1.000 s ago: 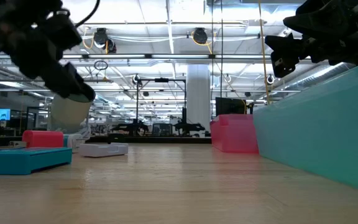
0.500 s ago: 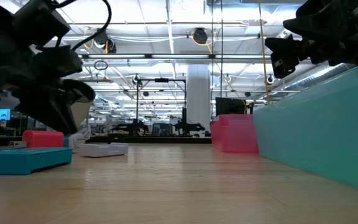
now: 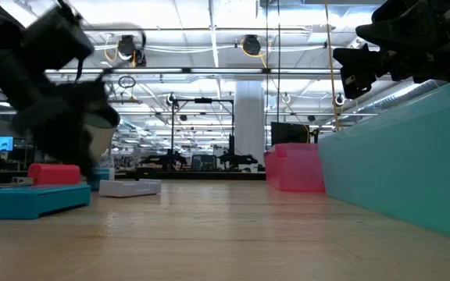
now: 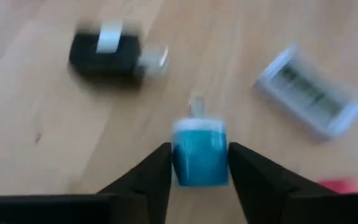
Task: Pick & Place Office items
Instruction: Put the blue charger adapter into the red bin
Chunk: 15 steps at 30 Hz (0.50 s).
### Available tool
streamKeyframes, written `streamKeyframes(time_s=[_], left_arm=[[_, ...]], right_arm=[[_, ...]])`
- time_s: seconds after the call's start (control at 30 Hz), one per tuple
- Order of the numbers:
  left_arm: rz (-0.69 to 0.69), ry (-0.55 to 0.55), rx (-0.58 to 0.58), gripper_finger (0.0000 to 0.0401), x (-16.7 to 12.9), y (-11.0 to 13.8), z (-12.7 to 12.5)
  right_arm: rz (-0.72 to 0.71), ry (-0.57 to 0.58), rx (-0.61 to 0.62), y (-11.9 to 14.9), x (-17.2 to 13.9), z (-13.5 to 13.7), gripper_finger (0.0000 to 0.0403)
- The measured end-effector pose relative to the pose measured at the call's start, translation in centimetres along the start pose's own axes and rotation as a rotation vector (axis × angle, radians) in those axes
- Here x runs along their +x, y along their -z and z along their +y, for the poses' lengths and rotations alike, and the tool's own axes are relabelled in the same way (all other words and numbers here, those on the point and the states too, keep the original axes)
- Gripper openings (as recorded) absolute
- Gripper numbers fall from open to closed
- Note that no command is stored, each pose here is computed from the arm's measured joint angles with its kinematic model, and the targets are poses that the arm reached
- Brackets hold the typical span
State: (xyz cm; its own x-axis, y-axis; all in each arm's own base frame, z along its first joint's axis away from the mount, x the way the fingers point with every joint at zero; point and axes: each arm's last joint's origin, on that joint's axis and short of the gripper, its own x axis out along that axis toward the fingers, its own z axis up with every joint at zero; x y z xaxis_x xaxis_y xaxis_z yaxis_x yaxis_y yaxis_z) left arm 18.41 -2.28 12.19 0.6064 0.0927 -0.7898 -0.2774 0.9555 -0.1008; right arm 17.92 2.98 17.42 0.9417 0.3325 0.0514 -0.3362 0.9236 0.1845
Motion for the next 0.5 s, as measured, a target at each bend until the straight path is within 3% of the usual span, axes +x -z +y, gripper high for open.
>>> streamKeyframes(time_s=[0.23,0.5], left_arm=[[0.032,-0.014,0.044,0.0234,0.5,0.39,0.06],[-0.037,0.003,0.021,0.025,0.52,-0.24,-0.17]], right_arm=[[0.001,0.0,0.0,0.01,0.0,0.0,0.018],[0.001,0.0,0.0,0.01,0.0,0.0,0.018]])
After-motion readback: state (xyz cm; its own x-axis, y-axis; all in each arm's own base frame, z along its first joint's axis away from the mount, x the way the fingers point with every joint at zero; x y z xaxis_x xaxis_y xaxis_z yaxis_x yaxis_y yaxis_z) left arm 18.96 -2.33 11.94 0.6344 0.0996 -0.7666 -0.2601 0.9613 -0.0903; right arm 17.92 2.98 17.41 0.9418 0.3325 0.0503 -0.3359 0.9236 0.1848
